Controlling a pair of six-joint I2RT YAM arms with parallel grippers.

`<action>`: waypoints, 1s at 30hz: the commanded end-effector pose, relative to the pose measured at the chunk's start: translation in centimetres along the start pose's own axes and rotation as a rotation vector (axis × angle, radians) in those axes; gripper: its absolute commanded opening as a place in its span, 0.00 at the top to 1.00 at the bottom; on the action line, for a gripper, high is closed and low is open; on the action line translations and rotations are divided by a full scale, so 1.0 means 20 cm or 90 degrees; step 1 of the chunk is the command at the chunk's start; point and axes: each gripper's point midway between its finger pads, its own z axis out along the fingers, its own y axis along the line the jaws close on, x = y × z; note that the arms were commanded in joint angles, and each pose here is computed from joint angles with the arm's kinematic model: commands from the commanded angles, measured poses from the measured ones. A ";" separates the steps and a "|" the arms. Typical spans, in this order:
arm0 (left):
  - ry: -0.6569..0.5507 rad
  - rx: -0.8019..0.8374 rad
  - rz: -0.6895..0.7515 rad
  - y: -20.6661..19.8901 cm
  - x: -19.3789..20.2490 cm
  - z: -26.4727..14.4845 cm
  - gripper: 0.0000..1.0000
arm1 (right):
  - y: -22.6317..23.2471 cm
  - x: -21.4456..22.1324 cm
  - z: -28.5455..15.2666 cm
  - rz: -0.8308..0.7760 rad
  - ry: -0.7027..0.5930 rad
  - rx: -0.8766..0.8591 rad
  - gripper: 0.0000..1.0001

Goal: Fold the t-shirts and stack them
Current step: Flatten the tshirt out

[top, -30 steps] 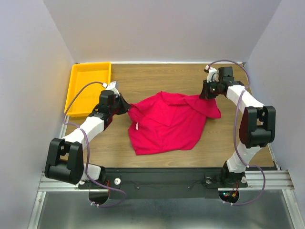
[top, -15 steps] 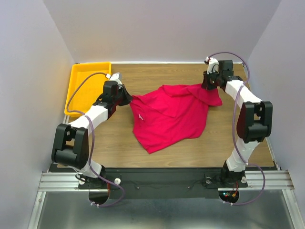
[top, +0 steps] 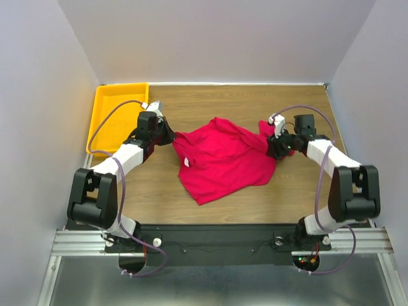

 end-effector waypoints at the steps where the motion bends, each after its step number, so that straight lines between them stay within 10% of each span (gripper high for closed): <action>1: -0.032 0.021 0.011 -0.03 -0.05 -0.08 1.00 | 0.06 -0.07 -0.11 -0.107 -0.050 0.005 0.44; 12: -0.031 0.026 0.011 -0.04 -0.03 -0.10 1.00 | -0.11 -0.34 -0.10 0.088 -0.096 0.013 0.40; 30: -0.025 0.032 0.016 -0.03 -0.01 -0.09 1.00 | -0.06 0.12 -0.16 0.039 0.090 0.066 0.45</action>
